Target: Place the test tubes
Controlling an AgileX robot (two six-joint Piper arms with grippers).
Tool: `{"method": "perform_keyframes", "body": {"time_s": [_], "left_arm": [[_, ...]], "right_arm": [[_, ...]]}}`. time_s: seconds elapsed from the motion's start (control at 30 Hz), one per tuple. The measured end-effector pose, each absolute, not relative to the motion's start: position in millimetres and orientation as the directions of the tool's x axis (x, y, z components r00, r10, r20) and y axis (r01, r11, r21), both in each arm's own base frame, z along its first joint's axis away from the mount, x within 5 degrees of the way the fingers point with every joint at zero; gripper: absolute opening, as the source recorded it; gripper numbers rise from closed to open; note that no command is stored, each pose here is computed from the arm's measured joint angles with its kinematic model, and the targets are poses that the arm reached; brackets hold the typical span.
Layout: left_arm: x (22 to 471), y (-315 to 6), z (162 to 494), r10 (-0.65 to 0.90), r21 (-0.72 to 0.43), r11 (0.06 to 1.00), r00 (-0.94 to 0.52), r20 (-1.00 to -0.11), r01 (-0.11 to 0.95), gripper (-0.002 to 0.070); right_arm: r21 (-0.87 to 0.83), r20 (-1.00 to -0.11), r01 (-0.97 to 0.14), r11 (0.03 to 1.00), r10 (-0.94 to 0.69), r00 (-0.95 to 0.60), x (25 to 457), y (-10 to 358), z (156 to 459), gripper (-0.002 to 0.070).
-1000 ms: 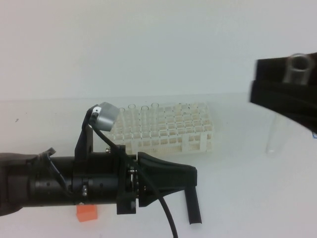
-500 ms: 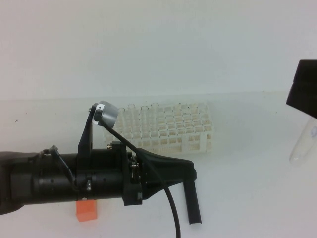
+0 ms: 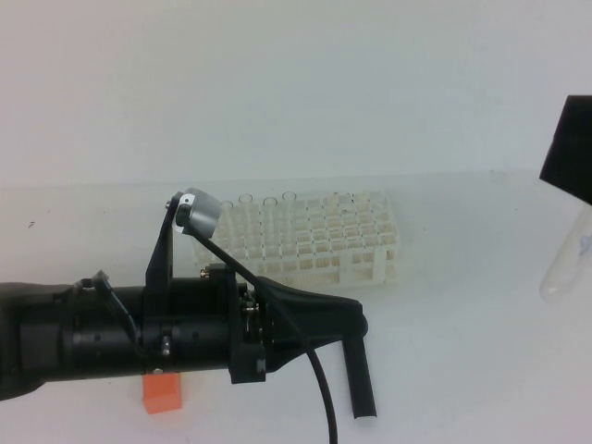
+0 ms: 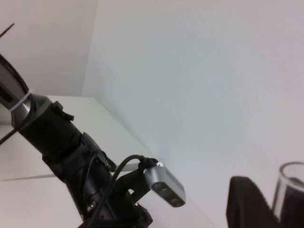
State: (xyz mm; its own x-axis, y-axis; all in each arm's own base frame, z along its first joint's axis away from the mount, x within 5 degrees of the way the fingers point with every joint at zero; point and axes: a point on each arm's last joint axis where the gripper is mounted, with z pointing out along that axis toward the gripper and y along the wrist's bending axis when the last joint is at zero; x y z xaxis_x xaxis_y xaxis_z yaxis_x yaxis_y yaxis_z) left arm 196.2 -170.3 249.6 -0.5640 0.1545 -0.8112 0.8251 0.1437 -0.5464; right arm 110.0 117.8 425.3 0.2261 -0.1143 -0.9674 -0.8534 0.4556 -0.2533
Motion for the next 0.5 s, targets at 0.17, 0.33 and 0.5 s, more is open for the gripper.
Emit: {"method": "perform_keyframes", "body": {"time_s": [0.17,0.33,0.5], "left_arm": [[196,-170,250,0.154,-0.547,0.142,-0.564,-0.811,0.825,-0.0001],[196,-170,250,0.154,-0.547,0.142,-0.564,-0.811,0.825,-0.0001],[196,-170,250,0.154,-0.547,0.142,-0.564,-0.811,0.825,-0.0001]], "right_arm": [[-0.258,-0.966,-0.827,0.500,-0.111,0.234,114,116,427,0.0116],[-0.260,-0.964,-0.784,0.563,-0.108,0.242,119,112,429,0.0116],[-0.257,-0.964,-0.769,0.586,-0.104,0.243,121,111,430,0.0116]]}}
